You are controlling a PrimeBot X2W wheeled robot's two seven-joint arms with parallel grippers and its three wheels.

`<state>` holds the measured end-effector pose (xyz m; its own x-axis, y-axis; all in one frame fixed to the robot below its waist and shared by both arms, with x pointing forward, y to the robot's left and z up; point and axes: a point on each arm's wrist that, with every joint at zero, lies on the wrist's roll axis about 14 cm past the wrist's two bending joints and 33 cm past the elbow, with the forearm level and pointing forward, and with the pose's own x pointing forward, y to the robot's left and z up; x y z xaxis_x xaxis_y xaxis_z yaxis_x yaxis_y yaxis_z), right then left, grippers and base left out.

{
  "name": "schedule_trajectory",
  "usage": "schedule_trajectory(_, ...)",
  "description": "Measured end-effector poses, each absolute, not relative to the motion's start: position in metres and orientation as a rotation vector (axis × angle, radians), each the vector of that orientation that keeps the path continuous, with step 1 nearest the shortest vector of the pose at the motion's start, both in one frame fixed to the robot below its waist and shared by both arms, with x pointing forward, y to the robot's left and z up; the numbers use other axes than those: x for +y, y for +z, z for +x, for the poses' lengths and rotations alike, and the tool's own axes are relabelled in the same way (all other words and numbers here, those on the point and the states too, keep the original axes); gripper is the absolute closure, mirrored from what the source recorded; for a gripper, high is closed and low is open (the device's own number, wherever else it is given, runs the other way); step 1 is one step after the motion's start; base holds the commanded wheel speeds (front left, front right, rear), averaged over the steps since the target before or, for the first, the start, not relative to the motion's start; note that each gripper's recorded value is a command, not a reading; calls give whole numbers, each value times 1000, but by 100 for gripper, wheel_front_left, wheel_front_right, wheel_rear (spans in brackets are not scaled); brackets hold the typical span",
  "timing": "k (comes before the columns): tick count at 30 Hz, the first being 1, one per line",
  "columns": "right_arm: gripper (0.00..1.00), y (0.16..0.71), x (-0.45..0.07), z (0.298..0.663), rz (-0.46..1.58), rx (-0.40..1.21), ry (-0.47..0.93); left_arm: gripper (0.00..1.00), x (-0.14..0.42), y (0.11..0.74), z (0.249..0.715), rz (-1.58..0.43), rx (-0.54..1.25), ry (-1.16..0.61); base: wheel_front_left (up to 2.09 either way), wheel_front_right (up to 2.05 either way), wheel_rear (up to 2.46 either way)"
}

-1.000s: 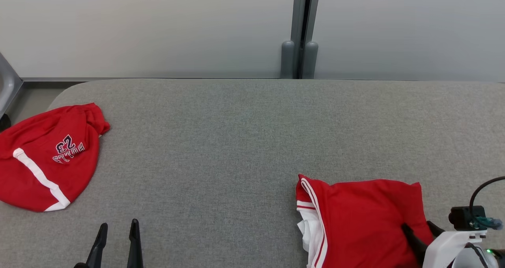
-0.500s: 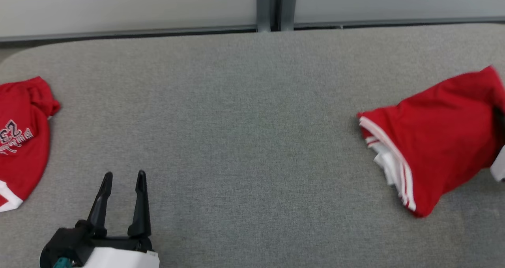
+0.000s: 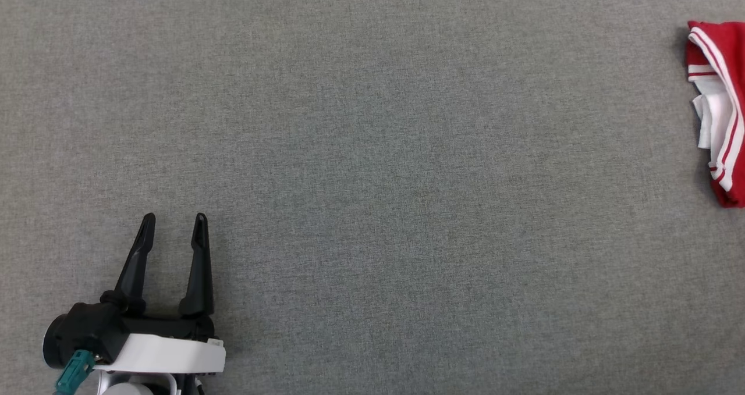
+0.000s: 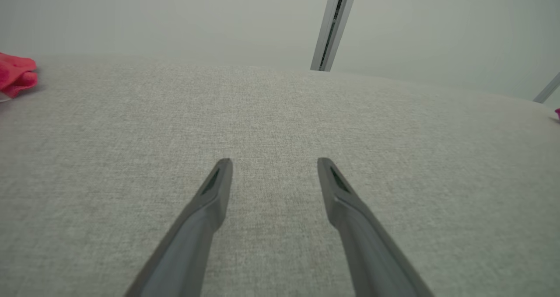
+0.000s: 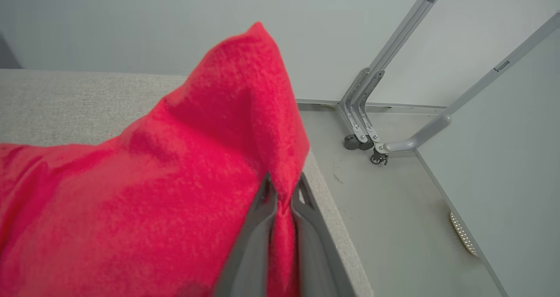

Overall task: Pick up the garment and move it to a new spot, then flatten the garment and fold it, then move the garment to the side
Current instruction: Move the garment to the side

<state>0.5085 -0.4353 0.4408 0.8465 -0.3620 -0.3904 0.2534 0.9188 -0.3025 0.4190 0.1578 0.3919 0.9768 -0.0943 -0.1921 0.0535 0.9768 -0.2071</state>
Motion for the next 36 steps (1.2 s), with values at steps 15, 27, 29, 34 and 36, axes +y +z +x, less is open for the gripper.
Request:
schedule_trajectory(15,0,496,-364,513,-249,121,-176,0,163,428,407,-237,119,-54,0,0,0)
schedule_trajectory(27,0,527,-269,413,-120,-93,-53,0,198,475,356,-230,5,49,0,0,0)
schedule_trajectory(29,0,524,-257,394,-92,-100,-53,0,203,481,347,-227,-15,62,0,0,0)
schedule_trajectory(34,0,512,-237,357,-48,-89,-56,0,207,486,331,-256,-35,76,0,0,0)
schedule_trajectory(36,0,502,-230,346,-26,-62,-54,0,210,488,328,-256,-45,83,0,0,0)
